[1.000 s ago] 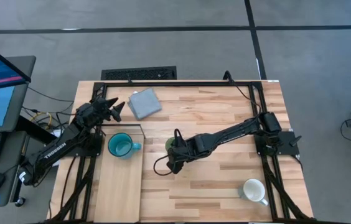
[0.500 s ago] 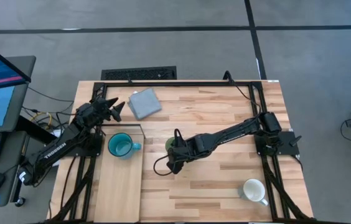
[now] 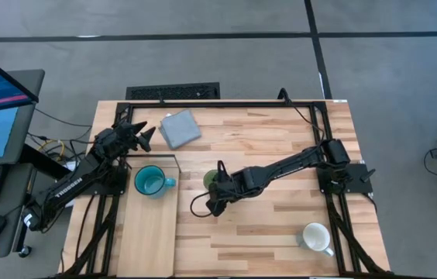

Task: Stack small to large cups/mugs on shelf
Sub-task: Put the green mug on the shelf

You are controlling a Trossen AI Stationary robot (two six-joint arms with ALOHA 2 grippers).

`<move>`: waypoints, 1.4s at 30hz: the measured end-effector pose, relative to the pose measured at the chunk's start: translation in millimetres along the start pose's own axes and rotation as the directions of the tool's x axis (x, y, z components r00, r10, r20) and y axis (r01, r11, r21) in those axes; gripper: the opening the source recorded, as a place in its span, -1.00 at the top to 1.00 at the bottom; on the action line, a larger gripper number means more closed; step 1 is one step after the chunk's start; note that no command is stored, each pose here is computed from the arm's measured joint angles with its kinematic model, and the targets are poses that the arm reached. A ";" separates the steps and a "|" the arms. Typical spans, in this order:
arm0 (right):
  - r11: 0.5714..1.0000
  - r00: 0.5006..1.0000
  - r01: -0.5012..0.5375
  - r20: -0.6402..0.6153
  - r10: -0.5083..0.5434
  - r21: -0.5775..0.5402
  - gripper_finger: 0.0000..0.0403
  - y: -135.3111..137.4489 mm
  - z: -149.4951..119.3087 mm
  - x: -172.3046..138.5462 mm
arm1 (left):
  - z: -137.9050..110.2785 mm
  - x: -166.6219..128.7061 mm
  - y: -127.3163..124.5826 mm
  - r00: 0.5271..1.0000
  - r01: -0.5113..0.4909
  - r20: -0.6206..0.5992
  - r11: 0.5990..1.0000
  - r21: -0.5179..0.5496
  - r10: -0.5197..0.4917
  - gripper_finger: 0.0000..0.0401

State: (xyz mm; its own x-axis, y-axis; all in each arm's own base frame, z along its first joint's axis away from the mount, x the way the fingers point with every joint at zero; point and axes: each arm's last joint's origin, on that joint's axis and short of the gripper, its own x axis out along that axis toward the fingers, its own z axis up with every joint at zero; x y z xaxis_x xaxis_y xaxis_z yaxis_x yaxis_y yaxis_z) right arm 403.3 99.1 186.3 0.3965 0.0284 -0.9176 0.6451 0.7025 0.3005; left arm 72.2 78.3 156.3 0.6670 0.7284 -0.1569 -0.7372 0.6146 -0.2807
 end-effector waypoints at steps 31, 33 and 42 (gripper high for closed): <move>0.999 0.998 0.053 -0.018 -0.053 -0.007 0.45 -6.5 0.3 0.2 | 0.0 0.0 0.1 1.000 -0.002 0.001 1.000 0.001 0.002 -0.30; 0.998 0.998 0.062 -0.024 -0.063 -0.029 0.52 -7.5 -0.3 0.1 | 0.0 0.0 0.1 1.000 -0.002 0.001 1.000 0.001 0.002 -0.30; 0.989 0.992 0.103 -0.062 -0.111 -0.110 0.60 -10.0 -1.7 -4.2 | 0.0 0.0 0.1 1.000 -0.002 0.000 1.000 0.001 0.002 -0.30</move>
State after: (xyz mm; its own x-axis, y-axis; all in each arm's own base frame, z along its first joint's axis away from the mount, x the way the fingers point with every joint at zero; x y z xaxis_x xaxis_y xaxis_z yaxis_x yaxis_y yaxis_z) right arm 394.0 93.2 186.7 0.2813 -0.0053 -0.9596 0.6067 0.7757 0.1736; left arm 72.2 78.3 156.3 0.6655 0.7297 -0.1570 -0.7386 0.6136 -0.2793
